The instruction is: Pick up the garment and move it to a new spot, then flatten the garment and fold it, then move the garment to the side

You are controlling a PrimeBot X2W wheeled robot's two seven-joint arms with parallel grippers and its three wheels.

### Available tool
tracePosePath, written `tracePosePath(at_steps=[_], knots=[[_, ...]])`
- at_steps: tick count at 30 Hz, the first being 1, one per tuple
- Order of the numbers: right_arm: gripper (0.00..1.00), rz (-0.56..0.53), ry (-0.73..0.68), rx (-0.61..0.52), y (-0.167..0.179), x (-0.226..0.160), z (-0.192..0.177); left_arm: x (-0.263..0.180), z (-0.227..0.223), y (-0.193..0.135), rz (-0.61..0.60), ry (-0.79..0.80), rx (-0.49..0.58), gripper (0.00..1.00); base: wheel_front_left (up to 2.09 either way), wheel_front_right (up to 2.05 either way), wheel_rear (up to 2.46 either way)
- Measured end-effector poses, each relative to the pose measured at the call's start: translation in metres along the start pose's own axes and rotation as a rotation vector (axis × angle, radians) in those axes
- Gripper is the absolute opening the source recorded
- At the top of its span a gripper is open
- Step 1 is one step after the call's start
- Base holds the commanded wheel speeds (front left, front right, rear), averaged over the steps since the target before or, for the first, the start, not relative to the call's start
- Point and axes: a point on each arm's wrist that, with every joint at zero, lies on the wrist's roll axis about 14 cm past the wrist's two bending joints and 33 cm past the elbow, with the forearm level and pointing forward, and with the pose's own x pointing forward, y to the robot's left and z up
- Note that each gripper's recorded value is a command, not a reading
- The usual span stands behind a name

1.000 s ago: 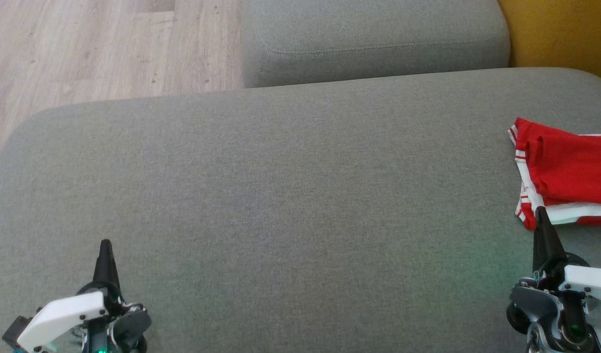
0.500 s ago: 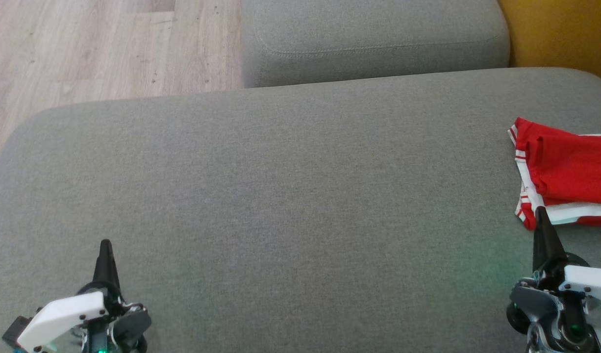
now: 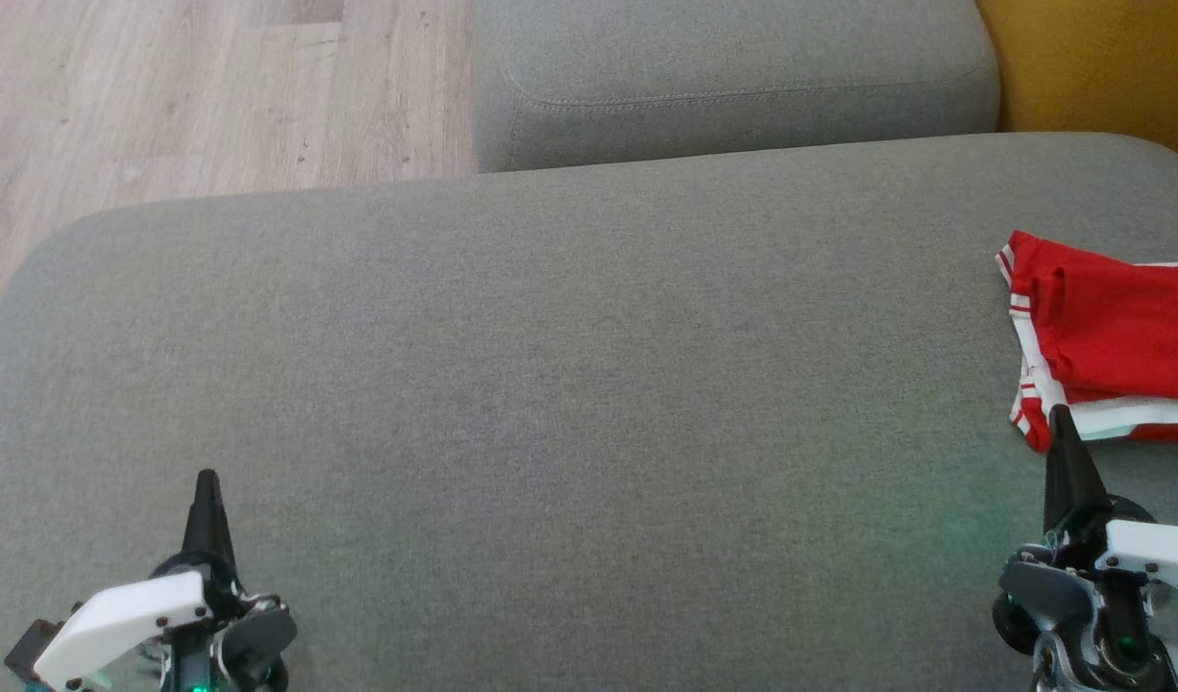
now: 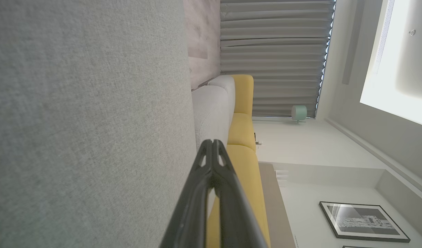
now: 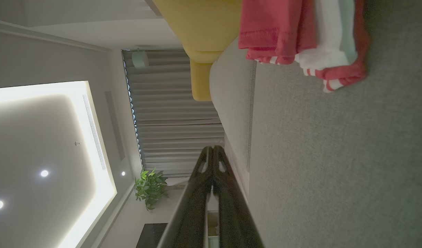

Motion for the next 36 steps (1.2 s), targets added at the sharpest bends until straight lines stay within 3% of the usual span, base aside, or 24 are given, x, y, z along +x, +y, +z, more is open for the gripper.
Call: tracePosePath(at_steps=[36], knots=[[0.00,0.000,0.000,0.000,0.0000,0.0000,-0.0001,0.0000,0.0000,0.0000,0.000,0.000,0.000,0.00,0.00,0.00,0.00]])
